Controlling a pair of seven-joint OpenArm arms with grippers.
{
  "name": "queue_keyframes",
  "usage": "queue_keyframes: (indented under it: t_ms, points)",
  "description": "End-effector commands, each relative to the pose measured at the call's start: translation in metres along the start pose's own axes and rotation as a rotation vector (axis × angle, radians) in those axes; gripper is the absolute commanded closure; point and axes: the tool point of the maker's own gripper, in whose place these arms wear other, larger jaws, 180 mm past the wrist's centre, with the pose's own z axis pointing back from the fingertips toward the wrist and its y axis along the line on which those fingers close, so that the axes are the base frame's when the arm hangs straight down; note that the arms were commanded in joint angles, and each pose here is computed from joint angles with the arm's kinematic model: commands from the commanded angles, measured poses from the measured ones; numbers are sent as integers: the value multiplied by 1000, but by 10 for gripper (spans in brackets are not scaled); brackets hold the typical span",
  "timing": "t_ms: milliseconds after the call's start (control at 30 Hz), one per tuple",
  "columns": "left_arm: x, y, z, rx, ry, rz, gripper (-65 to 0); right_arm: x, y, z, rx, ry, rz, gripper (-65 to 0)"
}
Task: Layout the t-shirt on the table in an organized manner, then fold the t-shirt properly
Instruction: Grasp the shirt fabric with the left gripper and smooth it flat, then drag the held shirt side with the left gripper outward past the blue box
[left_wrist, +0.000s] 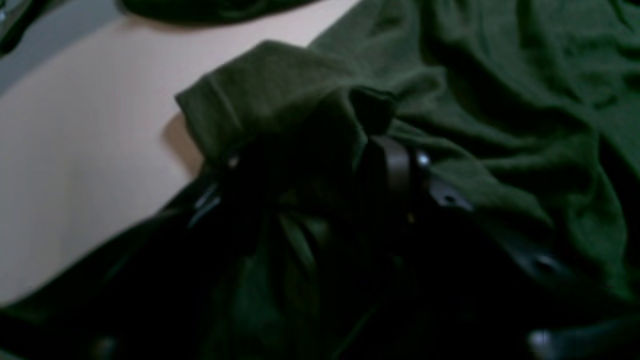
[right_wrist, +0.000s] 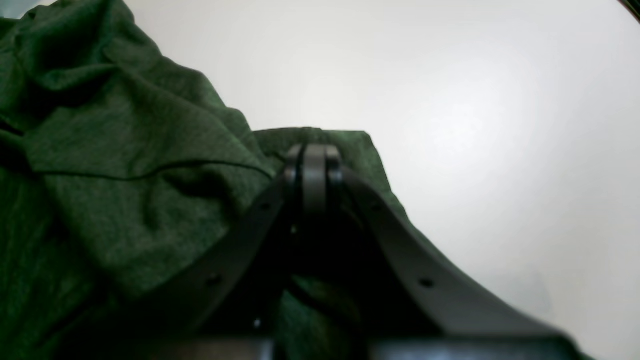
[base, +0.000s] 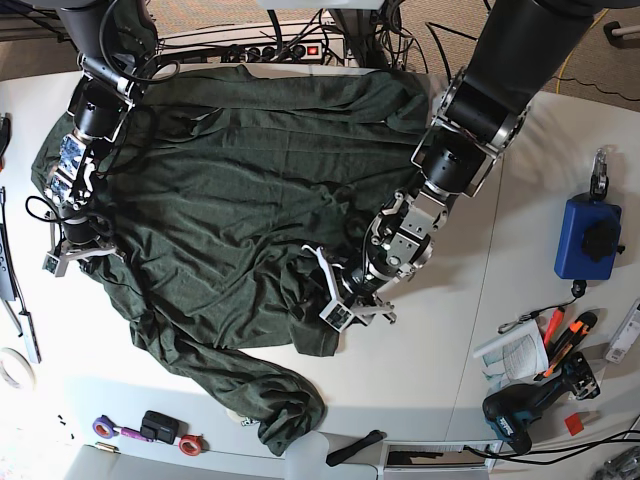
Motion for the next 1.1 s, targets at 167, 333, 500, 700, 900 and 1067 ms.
queue_keyframes:
  t_ms: [167, 333, 500, 700, 900, 1067]
  points:
    - [42, 14, -5, 52, -132, 25, 0, -6, -2, 0, -5, 50, 20, 0]
    - [62, 23, -5, 61, -190, 2, 0, -7, -2, 0, -5, 51, 20, 0]
    - [93, 64, -1, 111, -221, -66, 0, -7, -2, 0, -5, 51, 21, 0]
    - [109, 115, 14, 178, -212, -133, 0, -7, -2, 0, -5, 51, 20, 0]
    - [96, 147, 32, 225, -178, -161, -15, -7, -2, 0, -5, 51, 20, 0]
    - [91, 163, 41, 263, -164, -175, -301, -7, -2, 0, -5, 51, 21, 0]
